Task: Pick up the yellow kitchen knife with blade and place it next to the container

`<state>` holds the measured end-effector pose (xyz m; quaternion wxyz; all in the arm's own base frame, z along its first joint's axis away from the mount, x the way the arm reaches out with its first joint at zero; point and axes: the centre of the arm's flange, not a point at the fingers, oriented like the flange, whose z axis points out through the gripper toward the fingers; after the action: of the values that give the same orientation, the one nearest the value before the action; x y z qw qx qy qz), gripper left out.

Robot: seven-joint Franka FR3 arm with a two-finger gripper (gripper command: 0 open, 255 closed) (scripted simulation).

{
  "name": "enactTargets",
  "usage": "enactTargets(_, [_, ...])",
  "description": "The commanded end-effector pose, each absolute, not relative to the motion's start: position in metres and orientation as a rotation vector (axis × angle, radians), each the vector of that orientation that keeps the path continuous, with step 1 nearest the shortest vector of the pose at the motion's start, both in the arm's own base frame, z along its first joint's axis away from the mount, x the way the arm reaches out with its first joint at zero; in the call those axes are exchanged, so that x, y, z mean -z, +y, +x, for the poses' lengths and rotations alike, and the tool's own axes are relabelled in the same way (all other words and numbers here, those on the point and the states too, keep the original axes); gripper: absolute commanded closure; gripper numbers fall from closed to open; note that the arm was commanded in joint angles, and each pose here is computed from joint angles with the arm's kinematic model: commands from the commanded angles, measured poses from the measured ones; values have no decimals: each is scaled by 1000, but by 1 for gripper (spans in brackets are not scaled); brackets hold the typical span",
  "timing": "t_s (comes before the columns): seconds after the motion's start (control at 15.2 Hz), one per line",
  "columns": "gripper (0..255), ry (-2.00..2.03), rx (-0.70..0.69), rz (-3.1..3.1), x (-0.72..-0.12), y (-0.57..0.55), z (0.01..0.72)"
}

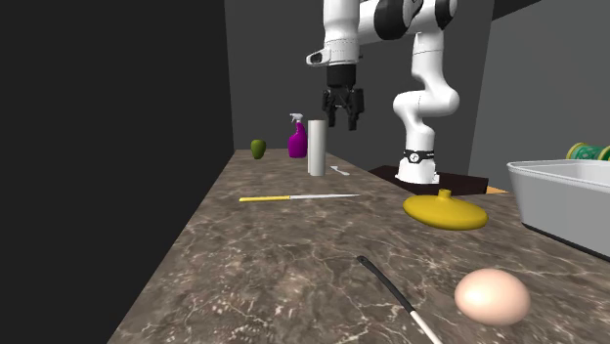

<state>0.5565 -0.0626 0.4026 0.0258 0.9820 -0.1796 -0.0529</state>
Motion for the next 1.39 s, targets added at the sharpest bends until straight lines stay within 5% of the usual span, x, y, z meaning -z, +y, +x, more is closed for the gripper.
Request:
enactTargets(0.0, [0,-590,178,3032,-388,-70,577])
enactTargets(0.99, [0,-844,284,2997,-267,-152,726])
enactTargets(1.32, [0,-848,285,2996,-244,-153,724])
